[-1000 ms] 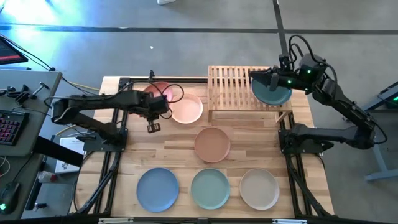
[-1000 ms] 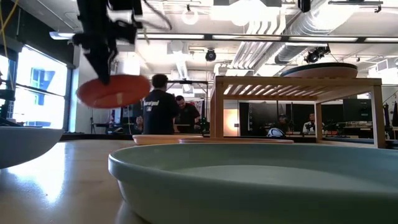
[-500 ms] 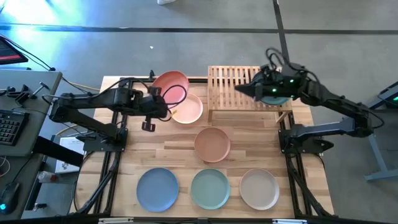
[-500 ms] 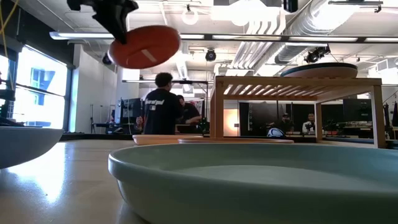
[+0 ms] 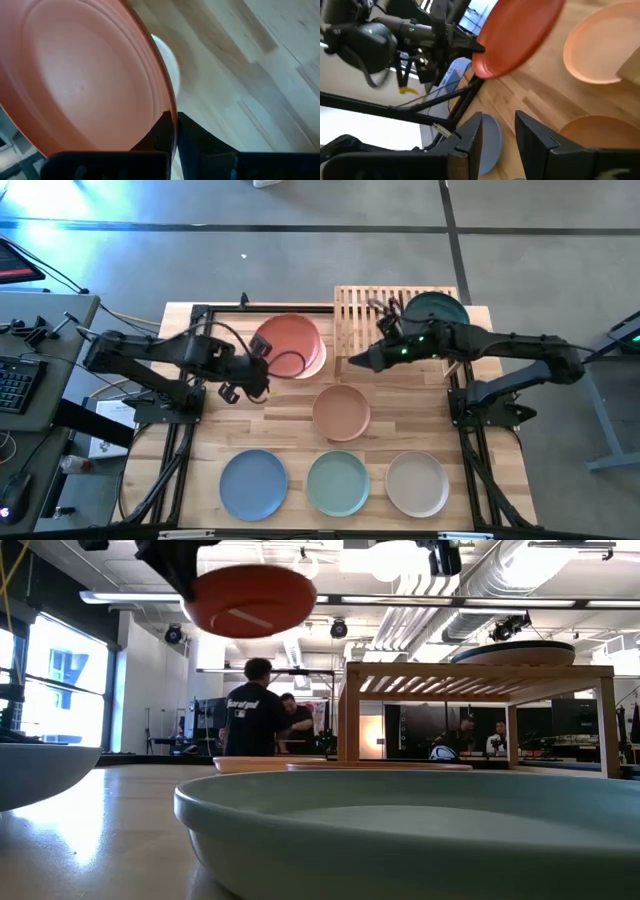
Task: Place and stack plates onto a shelf
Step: Stack the orange plate on top of the green plate on the shelf
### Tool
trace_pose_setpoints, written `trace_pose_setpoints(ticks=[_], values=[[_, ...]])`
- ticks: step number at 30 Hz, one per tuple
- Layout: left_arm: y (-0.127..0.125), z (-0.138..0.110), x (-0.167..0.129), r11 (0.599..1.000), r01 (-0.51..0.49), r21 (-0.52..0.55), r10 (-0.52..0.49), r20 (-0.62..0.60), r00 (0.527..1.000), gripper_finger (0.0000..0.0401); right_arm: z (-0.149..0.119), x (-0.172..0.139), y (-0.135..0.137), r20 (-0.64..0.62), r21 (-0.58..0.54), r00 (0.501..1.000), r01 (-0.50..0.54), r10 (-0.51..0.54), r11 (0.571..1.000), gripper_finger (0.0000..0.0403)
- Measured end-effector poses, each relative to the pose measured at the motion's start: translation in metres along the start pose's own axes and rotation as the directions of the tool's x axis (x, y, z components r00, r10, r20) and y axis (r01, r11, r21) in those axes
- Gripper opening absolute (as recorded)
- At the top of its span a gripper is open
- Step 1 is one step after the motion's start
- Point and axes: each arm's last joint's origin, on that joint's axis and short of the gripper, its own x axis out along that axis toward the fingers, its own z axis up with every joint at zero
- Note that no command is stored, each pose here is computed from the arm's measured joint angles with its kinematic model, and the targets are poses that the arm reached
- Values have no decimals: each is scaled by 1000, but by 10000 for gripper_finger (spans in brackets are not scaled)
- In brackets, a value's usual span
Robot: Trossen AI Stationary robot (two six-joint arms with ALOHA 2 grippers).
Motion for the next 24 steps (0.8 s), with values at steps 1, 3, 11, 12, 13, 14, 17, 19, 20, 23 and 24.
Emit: trace_pose_setpoints(ticks=[1, 3, 11, 12, 13, 14, 17, 19, 20, 23, 24], values=[[-2, 4, 3, 1000, 19, 22, -19, -19, 1000, 1, -2, 3, 0, -6, 10, 1000, 4, -4, 1000, 96], [-7, 10, 9, 997, 53, 62, -50, -51, 997, 1, -6, 11, -1, -10, 16, 999, 30, -30, 999, 96], [-22, 40, 29, 988, 29, 149, -6, -153, 988, 1, -13, 37, -10, -8, 68, 991, 131, -131, 989, 96], [-23, 42, 30, 987, 21, 159, 5, -158, 987, 1, -14, 40, -11, -13, 69, 990, 139, -138, 988, 96], [-25, 44, 30, 986, 14, 169, 13, -160, 987, 1, -14, 43, -13, -17, 69, 989, 146, -145, 987, 96], [-26, 46, 30, 985, 7, 175, 21, -158, 987, 1, -15, 46, -14, -22, 68, 988, 154, -152, 986, 96], [-29, 51, 30, 982, -1, 187, 27, -140, 990, 1, -17, 54, -18, -38, 64, 984, 176, -174, 982, 96], [-31, 53, 29, 981, -12, 194, 37, -125, 991, 1, -18, 58, -20, -49, 69, 982, 188, -185, 980, 96], [-33, 54, 28, 980, -14, 198, 38, -120, 992, 1, -19, 61, -21, -53, 71, 980, 194, -191, 978, 96], [-35, 56, 26, 978, -17, 208, 40, -111, 993, 1, -21, 67, -25, -66, 74, 975, 216, -211, 974, 96], [-36, 57, 26, 977, -15, 212, 39, -109, 993, 1, -21, 68, -26, -68, 74, 974, 221, -216, 972, 96]])
